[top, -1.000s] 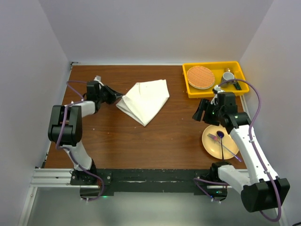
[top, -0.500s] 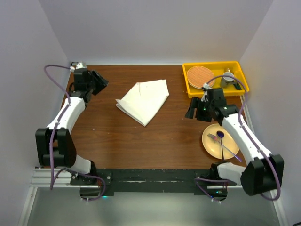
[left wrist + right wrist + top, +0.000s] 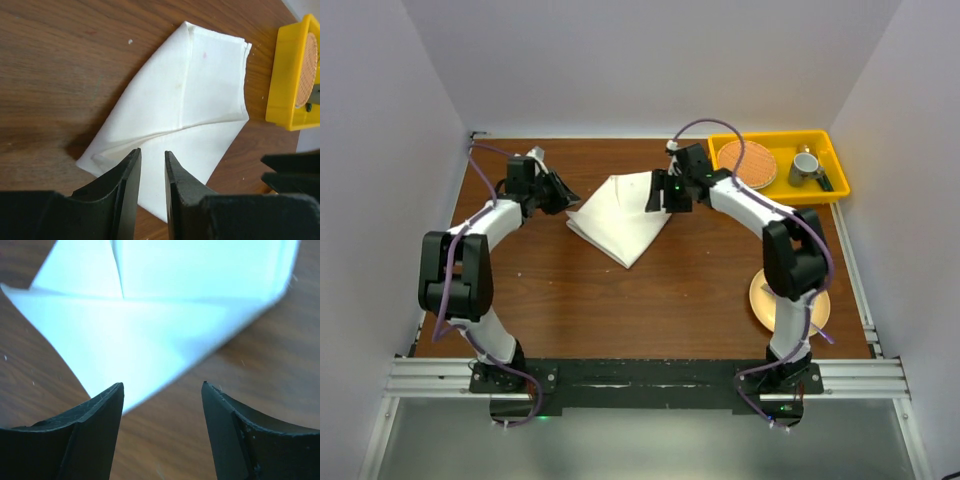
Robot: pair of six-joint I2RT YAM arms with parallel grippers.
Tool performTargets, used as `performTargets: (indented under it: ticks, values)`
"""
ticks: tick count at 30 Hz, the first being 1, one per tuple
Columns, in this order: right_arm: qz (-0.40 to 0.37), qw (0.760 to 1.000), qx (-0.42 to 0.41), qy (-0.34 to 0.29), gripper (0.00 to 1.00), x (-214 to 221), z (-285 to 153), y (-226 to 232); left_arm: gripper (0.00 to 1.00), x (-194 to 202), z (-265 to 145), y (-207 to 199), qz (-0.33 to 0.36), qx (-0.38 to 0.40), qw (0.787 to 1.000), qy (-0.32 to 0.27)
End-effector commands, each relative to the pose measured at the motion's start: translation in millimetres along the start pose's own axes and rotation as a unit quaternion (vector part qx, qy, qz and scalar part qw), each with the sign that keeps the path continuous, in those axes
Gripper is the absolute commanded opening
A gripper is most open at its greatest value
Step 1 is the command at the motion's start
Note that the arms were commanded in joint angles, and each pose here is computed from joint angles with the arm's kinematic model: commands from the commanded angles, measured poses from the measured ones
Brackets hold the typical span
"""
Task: Fold the napkin, place the utensils inside, and roll it up
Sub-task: Fold the napkin
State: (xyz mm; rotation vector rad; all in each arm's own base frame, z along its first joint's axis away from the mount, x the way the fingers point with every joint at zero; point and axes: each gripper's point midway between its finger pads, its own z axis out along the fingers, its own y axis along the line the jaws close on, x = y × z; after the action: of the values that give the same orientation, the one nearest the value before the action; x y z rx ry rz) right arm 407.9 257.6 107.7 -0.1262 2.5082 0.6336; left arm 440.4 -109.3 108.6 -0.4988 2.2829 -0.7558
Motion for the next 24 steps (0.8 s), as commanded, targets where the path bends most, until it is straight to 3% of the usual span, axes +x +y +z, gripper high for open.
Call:
performTargets:
  ticks: [1,4,11,18,24]
  values:
    - [-0.013,0.999,-0.042,-0.025,0.61,-32.5,33.5,26.7,0.29,-10.4,1.4,-20.4,0.015,0.038,0.999,-0.012]
    - [-0.019,0.998,-0.053,-0.032,0.49,-46.5,50.9,32.3,0.29,-10.1,7.9,-9.3,0.017,0.014,1.0,-0.009]
    - [-0.016,1.0,0.025,0.003,0.4,-20.3,73.1,-16.9,0.27,0.2,30.2,16.2,0.016,-0.025,0.999,0.017]
    - [-0.043,0.996,0.078,0.016,0.39,0.8,66.4,-46.0,0.27,11.3,37.5,36.9,0.02,-0.066,0.997,0.031]
    - [-0.048,0.995,0.088,0.005,0.39,-12.0,50.1,-42.1,0.31,-7.4,25.0,5.9,0.06,-0.06,0.996,0.0]
